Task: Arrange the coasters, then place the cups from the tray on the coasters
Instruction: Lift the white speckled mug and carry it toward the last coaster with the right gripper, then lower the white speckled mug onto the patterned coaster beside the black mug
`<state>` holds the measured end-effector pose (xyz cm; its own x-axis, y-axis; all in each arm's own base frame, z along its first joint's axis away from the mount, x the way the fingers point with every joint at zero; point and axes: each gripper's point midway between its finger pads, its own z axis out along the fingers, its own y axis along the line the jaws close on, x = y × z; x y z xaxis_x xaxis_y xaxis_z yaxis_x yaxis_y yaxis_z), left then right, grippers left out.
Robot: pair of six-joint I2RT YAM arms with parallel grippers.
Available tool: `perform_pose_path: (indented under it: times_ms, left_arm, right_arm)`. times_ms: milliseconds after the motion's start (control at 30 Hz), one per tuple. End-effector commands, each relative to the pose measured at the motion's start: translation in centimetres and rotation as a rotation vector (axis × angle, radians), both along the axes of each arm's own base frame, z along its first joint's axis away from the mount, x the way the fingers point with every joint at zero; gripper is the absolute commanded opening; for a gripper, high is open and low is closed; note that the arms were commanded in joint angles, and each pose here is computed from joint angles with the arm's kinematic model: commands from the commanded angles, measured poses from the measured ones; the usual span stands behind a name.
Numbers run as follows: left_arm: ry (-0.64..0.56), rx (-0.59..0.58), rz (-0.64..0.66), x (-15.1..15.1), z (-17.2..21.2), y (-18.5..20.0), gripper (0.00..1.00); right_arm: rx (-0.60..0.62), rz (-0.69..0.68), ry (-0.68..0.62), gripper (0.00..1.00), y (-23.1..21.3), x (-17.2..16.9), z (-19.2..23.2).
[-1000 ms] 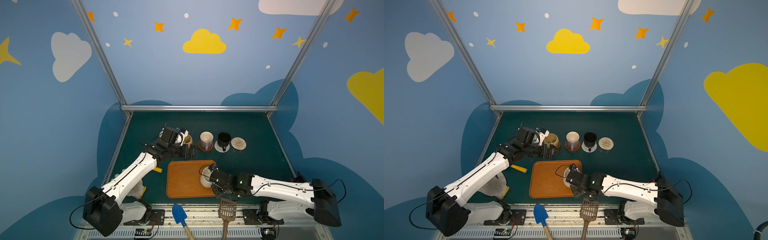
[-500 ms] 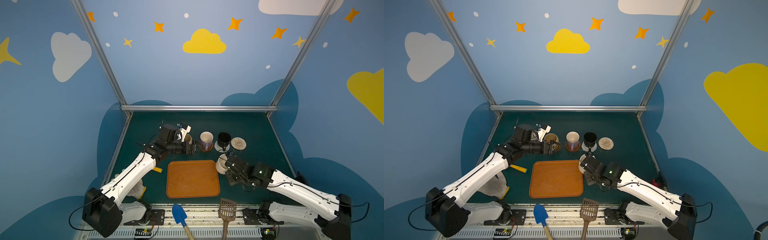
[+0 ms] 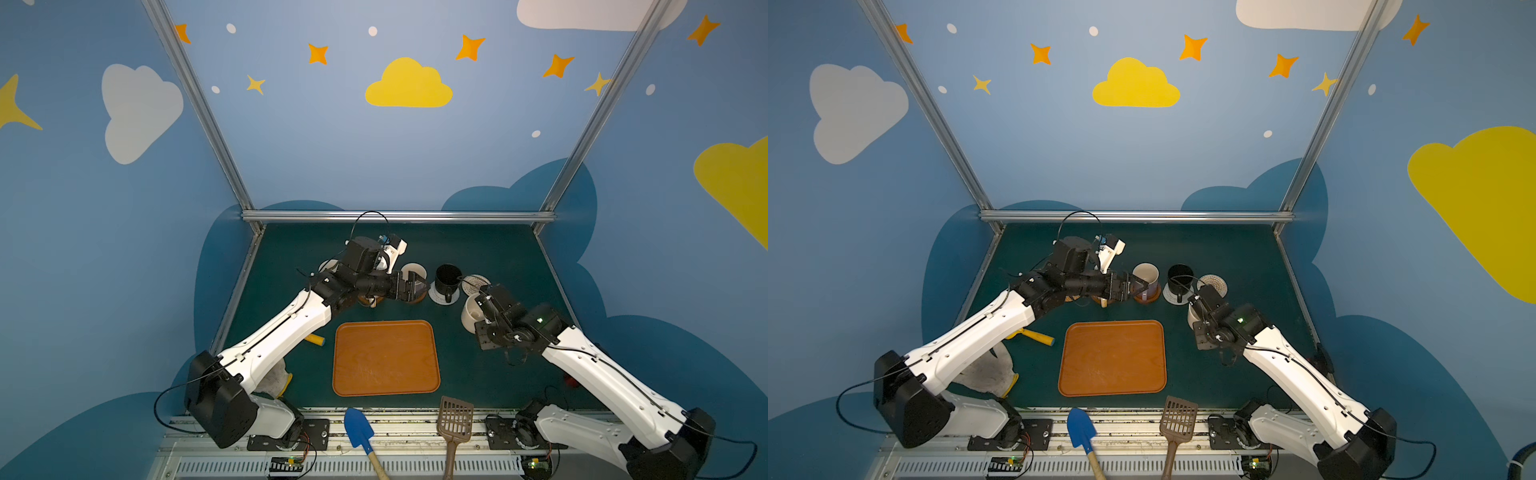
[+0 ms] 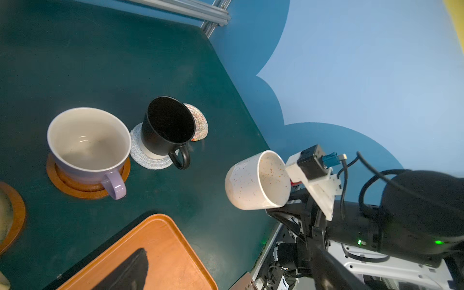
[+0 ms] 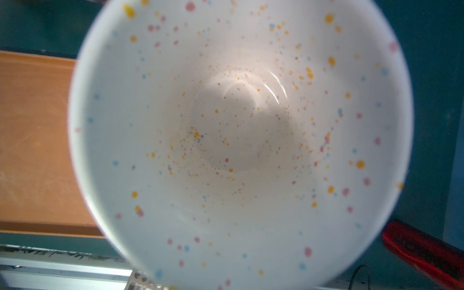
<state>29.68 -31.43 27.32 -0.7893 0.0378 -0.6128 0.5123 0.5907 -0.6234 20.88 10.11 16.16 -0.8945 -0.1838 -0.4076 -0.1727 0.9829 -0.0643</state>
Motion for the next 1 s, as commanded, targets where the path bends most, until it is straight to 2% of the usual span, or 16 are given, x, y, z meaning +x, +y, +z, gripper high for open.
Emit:
perform_pose_path:
  times_ms: [0, 233, 500, 667, 767, 967]
  left_arm:
    - [-0.028, 0.017, 0.007, 0.7, 0.5, -0.5, 1.0]
    - [-0.029, 0.072, -0.022, 0.8, 0.2, -2.3, 1.0]
    - [-0.032, 0.092, -0.044, 1.8, 0.2, -3.7, 1.0]
    - [-0.04, 0.116, -0.078, 1.8, 0.1, -4.1, 1.0]
    - [-0.031, 0.123, -0.088, 1.6, -0.6, -4.2, 1.0]
    - [-0.023, 0.116, -0.111, 1.4, -1.0, -4.5, 1.0]
  right_arm:
    - [0.017, -0.02, -0.102, 0.0, -0.7, 3.2, 2.8]
    - [0.068, -0.115, -0.104, 0.0, -3.2, 7.4, 3.3]
    - [0.165, -0.19, -0.061, 0.0, -2.3, 12.6, 0.5]
    - [0.075, -0.181, -0.044, 0.0, -3.3, 15.5, -0.6]
    - [0.056, -0.136, -0.048, 0.0, -3.6, 17.2, -0.8]
    - [0.007, -0.141, -0.026, 0.0, -4.1, 19.1, -1.9]
